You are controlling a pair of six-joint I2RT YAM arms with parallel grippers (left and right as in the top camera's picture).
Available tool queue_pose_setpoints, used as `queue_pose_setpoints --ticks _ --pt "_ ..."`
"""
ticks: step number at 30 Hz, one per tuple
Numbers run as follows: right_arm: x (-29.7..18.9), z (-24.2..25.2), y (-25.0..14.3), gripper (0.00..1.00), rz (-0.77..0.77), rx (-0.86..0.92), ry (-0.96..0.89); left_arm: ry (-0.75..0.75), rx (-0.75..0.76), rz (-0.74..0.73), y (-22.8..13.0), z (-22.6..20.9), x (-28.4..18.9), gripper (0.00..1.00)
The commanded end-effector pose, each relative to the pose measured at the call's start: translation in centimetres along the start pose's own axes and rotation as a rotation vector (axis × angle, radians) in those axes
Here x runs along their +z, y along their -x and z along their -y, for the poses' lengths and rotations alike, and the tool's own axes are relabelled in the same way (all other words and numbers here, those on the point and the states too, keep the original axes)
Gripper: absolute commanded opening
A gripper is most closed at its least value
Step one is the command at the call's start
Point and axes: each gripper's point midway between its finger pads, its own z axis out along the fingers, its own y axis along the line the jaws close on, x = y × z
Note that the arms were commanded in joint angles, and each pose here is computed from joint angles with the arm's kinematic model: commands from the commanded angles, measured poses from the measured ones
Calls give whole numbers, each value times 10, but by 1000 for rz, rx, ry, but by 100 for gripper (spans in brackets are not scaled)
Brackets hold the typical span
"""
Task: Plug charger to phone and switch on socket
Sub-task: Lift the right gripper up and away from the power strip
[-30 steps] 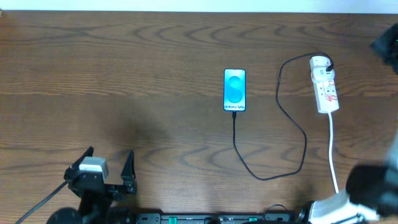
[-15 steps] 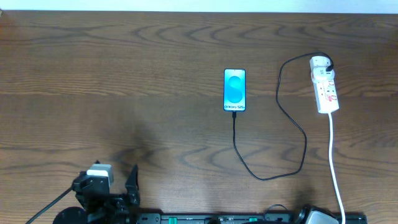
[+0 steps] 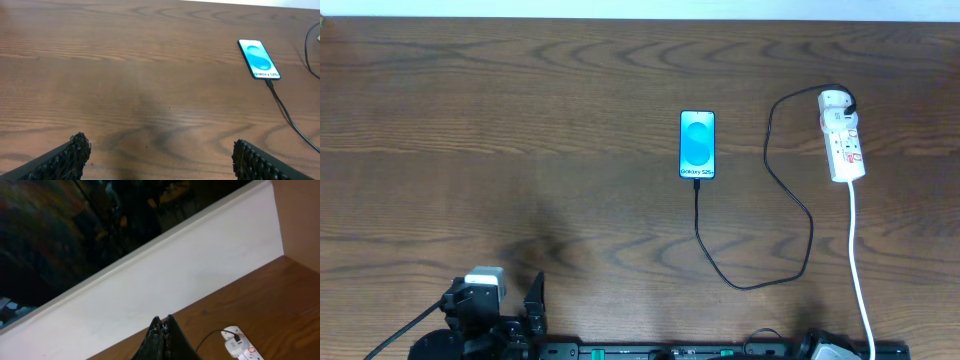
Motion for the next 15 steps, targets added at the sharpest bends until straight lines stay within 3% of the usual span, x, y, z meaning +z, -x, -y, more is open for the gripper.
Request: queue_pose_setpoints --ticks 1,6,15 --pt "-15 -9 -1 1 16 -23 29 -24 31 2 -1 3 -1 93" --pt "-33 -17 -3 1 52 -37 66 -86 64 -4 -2 12 -2 93" --pt "-48 -19 -7 2 127 -54 102 -55 47 -1 -1 8 -1 93"
